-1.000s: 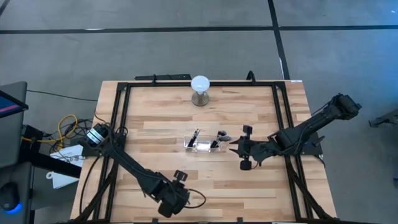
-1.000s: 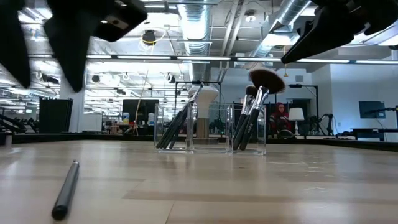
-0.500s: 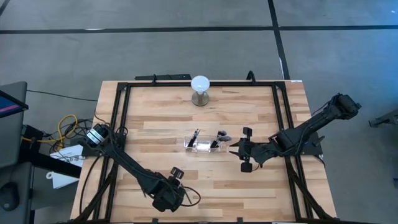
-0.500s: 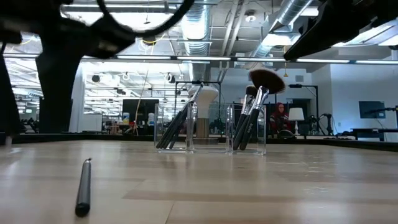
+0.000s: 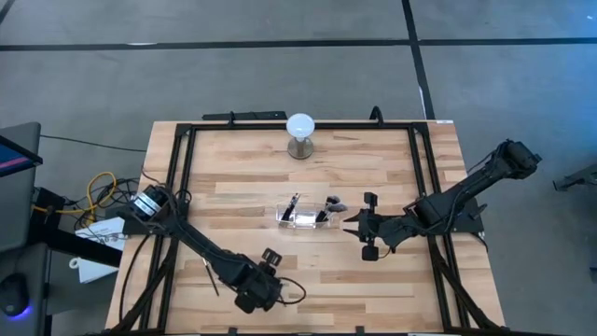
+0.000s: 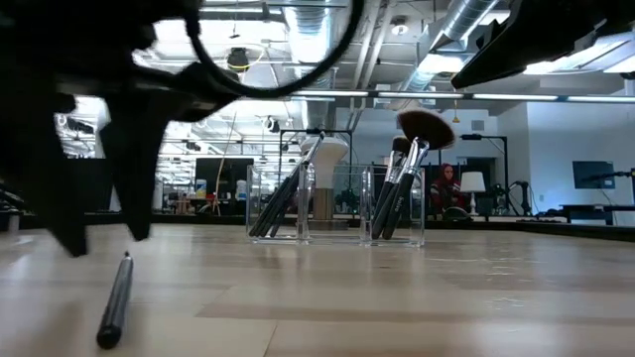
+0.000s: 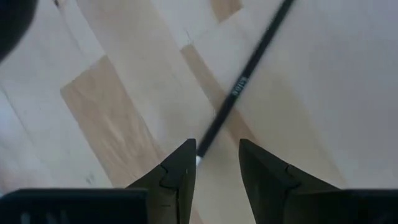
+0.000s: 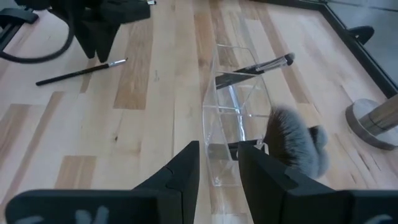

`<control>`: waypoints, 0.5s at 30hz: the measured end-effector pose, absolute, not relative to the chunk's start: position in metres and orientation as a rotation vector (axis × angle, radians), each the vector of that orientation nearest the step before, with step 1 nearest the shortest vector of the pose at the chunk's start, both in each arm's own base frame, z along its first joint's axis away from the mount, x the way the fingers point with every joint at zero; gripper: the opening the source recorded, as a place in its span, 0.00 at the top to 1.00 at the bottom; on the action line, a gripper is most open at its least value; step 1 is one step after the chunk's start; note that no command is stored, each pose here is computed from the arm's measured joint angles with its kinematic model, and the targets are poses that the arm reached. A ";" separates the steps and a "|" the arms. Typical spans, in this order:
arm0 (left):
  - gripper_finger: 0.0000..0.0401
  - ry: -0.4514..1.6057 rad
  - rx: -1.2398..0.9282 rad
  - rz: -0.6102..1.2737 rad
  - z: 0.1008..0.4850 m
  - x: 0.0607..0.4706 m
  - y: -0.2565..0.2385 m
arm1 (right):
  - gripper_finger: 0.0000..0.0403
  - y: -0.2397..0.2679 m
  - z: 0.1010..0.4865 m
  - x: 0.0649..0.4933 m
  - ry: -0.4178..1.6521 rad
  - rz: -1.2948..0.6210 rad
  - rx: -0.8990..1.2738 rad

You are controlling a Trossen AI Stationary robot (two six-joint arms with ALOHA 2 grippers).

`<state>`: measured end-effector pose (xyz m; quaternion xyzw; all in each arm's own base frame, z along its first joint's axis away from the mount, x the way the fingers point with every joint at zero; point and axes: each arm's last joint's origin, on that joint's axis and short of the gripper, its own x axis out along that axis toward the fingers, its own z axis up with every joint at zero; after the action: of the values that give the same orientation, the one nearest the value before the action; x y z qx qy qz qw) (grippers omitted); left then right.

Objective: Put items in baskets/containers
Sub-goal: Put the black liner brush into the transparent organizer

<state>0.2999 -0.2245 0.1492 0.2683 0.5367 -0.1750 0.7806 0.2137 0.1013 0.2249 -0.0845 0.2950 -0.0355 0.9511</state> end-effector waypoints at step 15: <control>0.71 1.217 0.557 -0.359 0.136 0.299 -0.206 | 0.75 0.101 0.225 0.214 0.600 -0.072 -0.172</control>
<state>0.2993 -0.2064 0.1356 0.2567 0.5609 -0.1654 0.7695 0.2137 0.1013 0.2249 -0.0846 0.2952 -0.0353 0.9510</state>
